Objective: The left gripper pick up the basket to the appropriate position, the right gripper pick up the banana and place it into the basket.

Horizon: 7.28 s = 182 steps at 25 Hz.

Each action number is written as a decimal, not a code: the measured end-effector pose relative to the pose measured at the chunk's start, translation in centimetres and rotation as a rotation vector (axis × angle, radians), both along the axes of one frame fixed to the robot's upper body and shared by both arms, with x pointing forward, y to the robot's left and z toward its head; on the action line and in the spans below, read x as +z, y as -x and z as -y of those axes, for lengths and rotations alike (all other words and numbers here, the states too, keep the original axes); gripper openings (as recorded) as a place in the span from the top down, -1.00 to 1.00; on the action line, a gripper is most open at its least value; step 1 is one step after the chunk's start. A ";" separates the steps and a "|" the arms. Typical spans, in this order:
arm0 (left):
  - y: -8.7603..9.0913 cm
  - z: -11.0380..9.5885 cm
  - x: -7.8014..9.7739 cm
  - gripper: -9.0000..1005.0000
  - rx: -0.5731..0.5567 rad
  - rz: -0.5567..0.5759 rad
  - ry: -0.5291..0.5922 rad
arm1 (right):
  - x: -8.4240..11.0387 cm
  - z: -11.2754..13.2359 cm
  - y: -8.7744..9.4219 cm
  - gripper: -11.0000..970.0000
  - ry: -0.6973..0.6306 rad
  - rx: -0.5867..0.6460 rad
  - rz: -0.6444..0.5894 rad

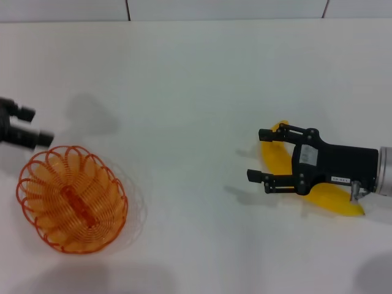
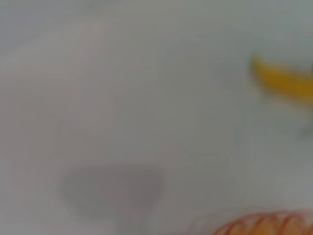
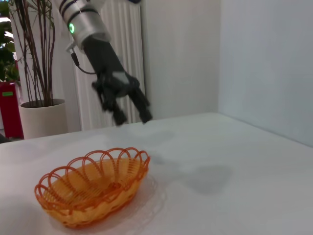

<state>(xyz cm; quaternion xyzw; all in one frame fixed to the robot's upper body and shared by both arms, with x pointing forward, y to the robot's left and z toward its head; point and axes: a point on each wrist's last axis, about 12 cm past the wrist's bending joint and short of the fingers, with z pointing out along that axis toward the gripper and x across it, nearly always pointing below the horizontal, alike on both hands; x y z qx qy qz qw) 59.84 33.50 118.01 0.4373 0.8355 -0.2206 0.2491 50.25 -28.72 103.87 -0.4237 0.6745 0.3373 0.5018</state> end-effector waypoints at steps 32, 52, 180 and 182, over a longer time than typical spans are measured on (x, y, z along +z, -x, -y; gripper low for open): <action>-0.7 5.7 -4.1 -0.35 -0.210 0.156 -0.321 | 0.4 -0.6 -0.7 -0.83 -0.010 0.015 0.002; -0.8 6.2 -3.9 0.71 -0.219 0.159 -0.316 | 0.4 -0.5 -0.6 -0.83 -0.010 0.013 0.001; 10.6 1.7 -11.5 -0.81 -0.014 0.509 0.330 | -1.3 3.5 -0.1 -0.78 0.201 -0.132 -0.261; 10.7 1.6 -11.4 -0.81 -0.012 0.517 0.342 | -1.2 3.5 -0.2 -0.73 0.183 -0.150 -0.269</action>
